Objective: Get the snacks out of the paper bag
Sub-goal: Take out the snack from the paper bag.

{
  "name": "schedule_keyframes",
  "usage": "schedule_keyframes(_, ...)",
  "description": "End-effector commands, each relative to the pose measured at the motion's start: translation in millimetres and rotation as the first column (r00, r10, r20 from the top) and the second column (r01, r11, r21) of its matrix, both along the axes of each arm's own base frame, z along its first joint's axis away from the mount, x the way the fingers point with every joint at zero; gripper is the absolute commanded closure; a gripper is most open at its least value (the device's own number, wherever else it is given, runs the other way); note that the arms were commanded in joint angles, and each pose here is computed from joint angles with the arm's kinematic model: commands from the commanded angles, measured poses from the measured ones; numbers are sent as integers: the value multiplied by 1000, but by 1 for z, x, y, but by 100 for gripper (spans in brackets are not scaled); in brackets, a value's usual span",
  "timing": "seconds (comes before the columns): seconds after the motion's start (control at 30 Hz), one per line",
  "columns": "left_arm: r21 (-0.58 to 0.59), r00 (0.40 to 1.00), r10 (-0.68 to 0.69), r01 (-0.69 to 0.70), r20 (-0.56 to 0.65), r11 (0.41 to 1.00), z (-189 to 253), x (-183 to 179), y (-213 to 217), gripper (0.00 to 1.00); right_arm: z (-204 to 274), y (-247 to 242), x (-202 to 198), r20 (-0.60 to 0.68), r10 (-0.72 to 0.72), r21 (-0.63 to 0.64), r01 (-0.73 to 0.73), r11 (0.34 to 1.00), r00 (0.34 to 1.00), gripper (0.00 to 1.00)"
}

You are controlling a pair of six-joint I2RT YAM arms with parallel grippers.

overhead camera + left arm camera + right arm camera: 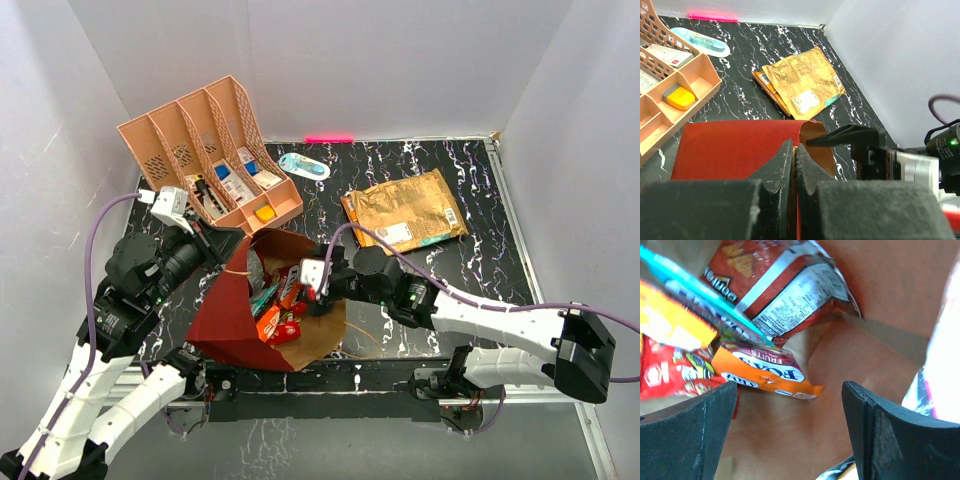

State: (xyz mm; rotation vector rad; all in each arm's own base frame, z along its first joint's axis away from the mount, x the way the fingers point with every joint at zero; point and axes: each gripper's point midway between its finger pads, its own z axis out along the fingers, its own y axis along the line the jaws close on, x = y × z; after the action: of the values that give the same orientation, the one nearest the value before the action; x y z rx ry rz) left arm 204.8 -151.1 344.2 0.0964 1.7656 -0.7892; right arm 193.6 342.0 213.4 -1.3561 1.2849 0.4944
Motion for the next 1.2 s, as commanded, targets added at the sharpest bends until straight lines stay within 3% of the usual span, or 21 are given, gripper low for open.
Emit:
schedule_keyframes(0.0, 1, 999, 27, -27, 18, 1000, 5, 4, 4, 100, 1, 12, -14, 379, 382, -264, -297, 918, 843, 13)
schedule_keyframes(0.17, 16, 1000, 24, -25, 17, 1000, 7, 6, 3, 100, 24, 45, -6, 493, 475, -309, -363, 879, 729, 18)
schedule_keyframes(0.33, 2, 999, 21, -21, 25, 1000, 10, 6, 2, 100, 29, 68, 22, 567, 452, -337, -307, 890, 688, 27)
schedule_keyframes(0.47, -10, 999, 22, -22, 26, 1000, 13, 3, 3, 100, 54, 79, 35, 622, 383, -245, -296, 923, 683, 27)
schedule_keyframes(0.7, -26, 998, 31, -29, 59, 999, 32, 6, 3, 100, 49, 101, 60, 653, 343, -201, -282, 938, 675, 31)
schedule_keyframes(1.03, -26, 997, 16, -14, 72, 1000, 37, 7, 0, 100, 44, 130, 83, 670, 349, -194, -299, 934, 655, 31)
schedule_keyframes(1.17, -27, 997, 5, -3, 74, 1000, 37, 8, -3, 100, 16, 144, 98, 643, 371, -217, -305, 927, 671, 35)
